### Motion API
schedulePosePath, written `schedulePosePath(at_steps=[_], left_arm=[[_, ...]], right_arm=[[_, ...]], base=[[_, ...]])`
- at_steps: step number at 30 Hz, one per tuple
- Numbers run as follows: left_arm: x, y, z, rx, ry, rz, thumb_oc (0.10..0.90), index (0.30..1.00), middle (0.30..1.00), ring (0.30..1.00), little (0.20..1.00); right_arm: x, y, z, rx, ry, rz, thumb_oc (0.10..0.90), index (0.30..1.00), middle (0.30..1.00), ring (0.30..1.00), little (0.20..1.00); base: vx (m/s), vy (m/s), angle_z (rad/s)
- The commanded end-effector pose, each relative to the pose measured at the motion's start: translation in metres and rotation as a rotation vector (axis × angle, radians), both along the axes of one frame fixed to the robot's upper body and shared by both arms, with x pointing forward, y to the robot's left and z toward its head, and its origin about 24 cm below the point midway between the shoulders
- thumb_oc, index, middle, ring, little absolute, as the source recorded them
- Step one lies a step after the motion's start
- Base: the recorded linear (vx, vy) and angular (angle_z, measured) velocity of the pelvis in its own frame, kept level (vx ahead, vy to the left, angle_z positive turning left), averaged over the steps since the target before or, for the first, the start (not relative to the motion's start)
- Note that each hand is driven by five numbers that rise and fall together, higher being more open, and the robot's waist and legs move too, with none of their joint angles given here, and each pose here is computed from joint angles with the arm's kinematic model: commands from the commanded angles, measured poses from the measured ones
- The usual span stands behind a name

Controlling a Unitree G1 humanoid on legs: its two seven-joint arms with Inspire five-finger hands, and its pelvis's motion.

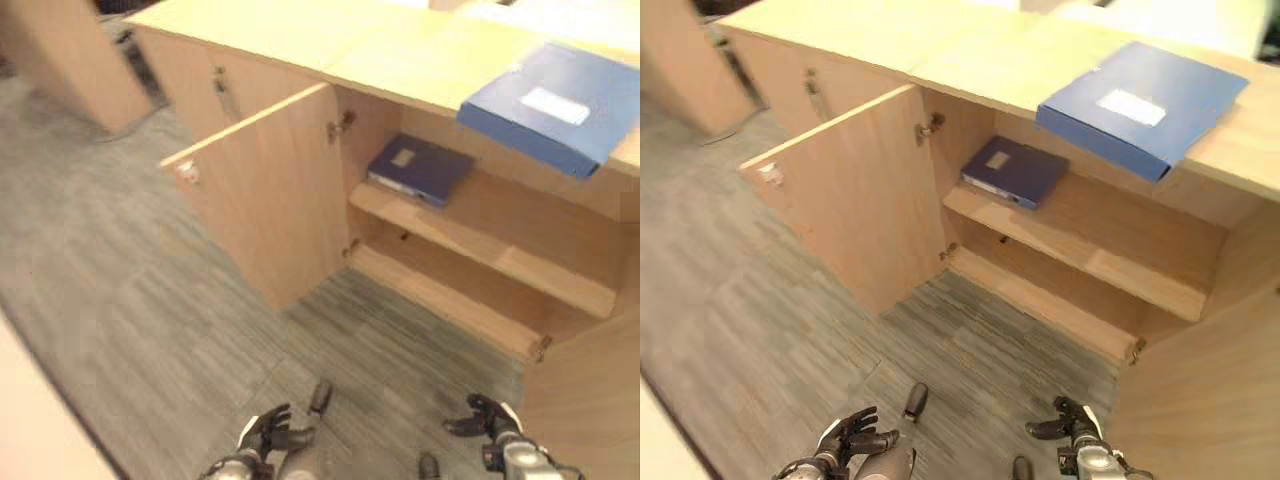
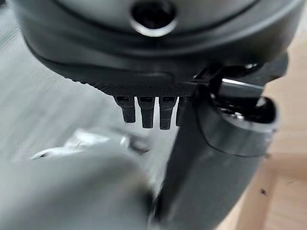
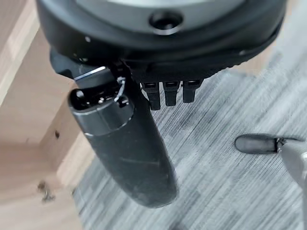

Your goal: Put the empty folder in the office cabinet

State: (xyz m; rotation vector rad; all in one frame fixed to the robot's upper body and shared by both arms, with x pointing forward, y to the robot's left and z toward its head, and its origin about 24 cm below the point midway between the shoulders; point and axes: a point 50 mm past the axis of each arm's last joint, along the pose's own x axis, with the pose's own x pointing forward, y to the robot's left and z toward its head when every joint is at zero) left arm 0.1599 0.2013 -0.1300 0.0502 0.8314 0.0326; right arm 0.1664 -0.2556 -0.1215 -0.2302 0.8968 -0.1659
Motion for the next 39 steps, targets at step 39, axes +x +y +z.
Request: schedulePosePath(at_steps=[39], left_arm=[[0.016, 0.022, 0.014, 0.059, -0.086, 0.023, 0.8, 0.9, 0.9, 0.9, 0.9]], right_arm=[[0.008, -0.017, 0.012, -0.024, -0.097, -0.053, 0.8, 0.9, 0.9, 0.9, 0.9]], base=[[0.2, -0.019, -0.29]])
